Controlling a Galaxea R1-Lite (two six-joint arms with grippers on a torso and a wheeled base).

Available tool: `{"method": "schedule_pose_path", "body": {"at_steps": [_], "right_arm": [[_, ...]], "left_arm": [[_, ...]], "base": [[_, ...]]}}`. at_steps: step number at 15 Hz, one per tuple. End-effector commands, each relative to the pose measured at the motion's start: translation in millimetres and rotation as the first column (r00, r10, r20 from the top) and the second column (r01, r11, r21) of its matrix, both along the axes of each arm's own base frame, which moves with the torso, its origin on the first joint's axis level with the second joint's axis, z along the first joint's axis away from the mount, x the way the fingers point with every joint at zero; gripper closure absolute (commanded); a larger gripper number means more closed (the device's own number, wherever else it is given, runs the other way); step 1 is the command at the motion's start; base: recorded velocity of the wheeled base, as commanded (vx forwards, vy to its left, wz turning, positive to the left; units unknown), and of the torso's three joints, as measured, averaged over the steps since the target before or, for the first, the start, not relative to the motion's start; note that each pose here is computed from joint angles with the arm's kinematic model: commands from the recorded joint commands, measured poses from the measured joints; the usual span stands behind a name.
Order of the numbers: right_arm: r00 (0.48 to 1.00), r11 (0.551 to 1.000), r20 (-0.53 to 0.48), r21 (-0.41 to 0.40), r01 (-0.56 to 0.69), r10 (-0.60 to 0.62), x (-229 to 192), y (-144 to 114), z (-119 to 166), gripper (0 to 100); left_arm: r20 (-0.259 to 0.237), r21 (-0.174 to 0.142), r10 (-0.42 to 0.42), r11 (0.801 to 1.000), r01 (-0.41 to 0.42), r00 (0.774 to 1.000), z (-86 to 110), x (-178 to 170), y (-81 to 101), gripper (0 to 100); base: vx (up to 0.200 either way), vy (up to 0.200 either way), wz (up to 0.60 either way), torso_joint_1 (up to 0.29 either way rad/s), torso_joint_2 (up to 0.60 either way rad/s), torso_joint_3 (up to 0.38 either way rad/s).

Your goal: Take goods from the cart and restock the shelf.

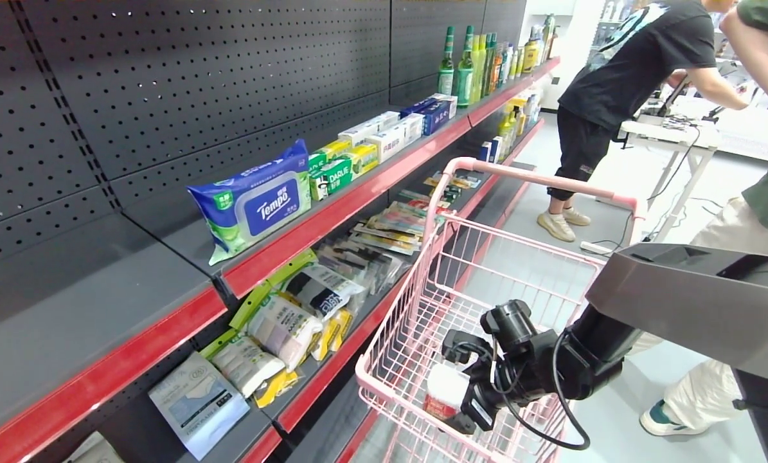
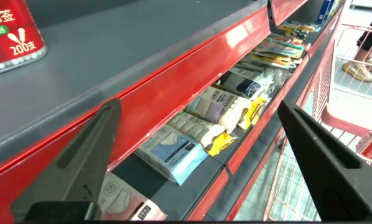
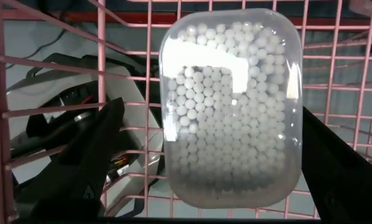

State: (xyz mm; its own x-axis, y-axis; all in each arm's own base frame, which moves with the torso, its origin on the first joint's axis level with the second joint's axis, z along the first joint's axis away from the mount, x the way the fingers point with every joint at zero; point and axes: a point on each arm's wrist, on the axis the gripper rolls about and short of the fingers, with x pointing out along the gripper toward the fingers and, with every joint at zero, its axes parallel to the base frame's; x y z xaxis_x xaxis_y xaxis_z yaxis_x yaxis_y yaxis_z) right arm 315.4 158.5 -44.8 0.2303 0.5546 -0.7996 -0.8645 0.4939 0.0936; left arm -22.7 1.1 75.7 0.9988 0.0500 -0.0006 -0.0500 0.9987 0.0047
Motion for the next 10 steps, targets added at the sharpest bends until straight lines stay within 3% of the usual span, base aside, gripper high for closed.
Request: {"method": "schedule_pose_path", "body": {"at_steps": [1,10], "right_arm": [[1.0,1.0,-0.016,-0.007,0.0,0.0,0.6,-0.8,-7.5,0],[1.0,1.0,-0.001,-0.011,-0.001,0.001,5.3,0.1,-9.7,0]], "left_arm": [[0.001,0.0,0.001,1.0,-0.001,1.0,0.0,0.0,0.0,0],[0.001,0.0,0.001,1.0,-0.001,1.0,0.0,0.0,0.0,0]], "base": [[0.0,0.0,0.0,0.0,0.0,0.0],[0.0,0.0,0.0,0.0,0.0,0.0]]}}
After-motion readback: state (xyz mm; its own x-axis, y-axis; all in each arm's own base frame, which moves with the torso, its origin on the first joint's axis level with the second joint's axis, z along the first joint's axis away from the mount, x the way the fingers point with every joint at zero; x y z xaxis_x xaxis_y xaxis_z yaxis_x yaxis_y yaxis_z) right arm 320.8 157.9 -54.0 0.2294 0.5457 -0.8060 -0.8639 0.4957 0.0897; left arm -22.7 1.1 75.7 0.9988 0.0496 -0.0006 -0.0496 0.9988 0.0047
